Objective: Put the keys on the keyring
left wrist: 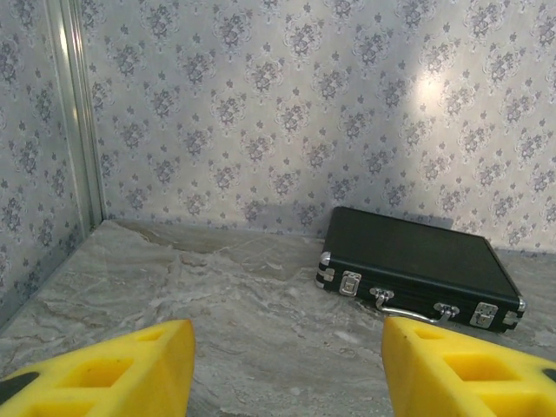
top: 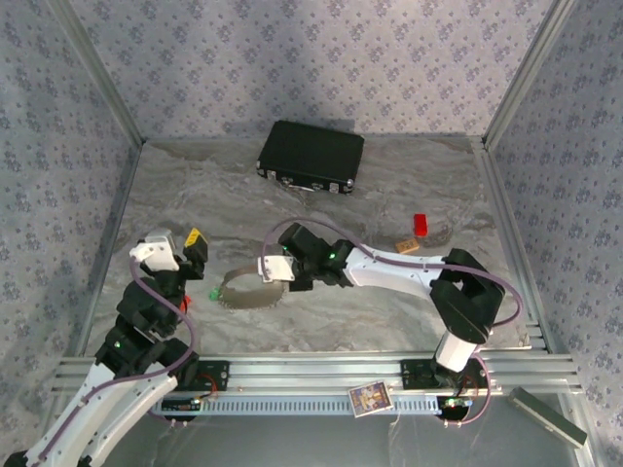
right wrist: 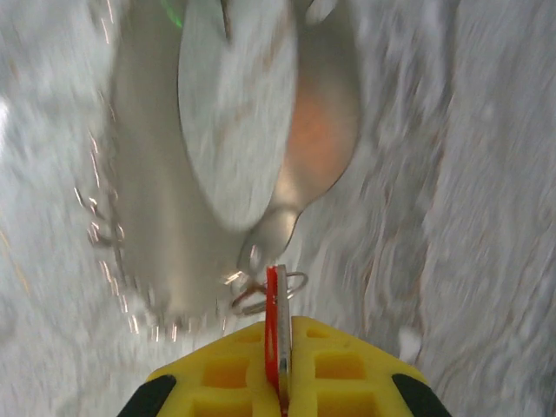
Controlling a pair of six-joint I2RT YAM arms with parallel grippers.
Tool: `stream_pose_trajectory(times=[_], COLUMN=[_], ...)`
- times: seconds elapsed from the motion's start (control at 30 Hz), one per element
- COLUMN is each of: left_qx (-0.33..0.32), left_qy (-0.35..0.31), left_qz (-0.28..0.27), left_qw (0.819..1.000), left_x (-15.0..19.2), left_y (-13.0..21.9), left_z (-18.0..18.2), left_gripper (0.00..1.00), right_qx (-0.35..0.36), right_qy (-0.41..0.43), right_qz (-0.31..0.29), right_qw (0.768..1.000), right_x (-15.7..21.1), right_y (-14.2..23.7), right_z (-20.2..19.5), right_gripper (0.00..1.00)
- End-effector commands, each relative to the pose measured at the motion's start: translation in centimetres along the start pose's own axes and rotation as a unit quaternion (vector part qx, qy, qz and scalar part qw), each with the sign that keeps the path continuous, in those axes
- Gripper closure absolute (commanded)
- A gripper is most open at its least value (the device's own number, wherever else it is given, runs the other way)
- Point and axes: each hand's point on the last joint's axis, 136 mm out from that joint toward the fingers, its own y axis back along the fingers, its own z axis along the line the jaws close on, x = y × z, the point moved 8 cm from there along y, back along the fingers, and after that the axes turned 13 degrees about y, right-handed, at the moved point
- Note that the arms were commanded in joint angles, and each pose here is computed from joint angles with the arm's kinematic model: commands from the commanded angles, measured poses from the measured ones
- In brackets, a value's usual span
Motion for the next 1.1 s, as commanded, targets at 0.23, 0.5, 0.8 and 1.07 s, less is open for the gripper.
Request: stream_pose_trajectory(times=[0.23, 0.5, 0.8, 1.07], left_qx=[-0.018, -0.031, -0.060, -0.107], left_qy=[-0.013, -0.035, -0.041, -0.076], left_qz=[0.046, 0.074, 0.076, 0.098], left_qw=[0.999, 0.996, 0.994, 0.987], left_x=[1.7, 3.7, 4.7, 5.7], left_y=[-1.6, -3.1, -4.8, -7.5], left_z=[-0.4, -0.4, 0.7, 3.4], left_gripper=[0.40, 0.37, 0.32, 0.12], right_qx=[-0.039, -0.053, -0.045, 0.167], right_qy=[0.037, 0.039, 0.015, -0.268], right_qz=[0.185, 0.261, 0.319, 0.198], right_qw=[0.981, 0.963, 0.947, 0.928], right_x=[5.9, 9.1, 12.3, 15.8], right_y=[-0.9, -1.1, 0.2, 6.9], right_z=[2.6, 3.7, 3.2, -2.3], right_gripper=[1.00, 0.93, 0.69, 0.63])
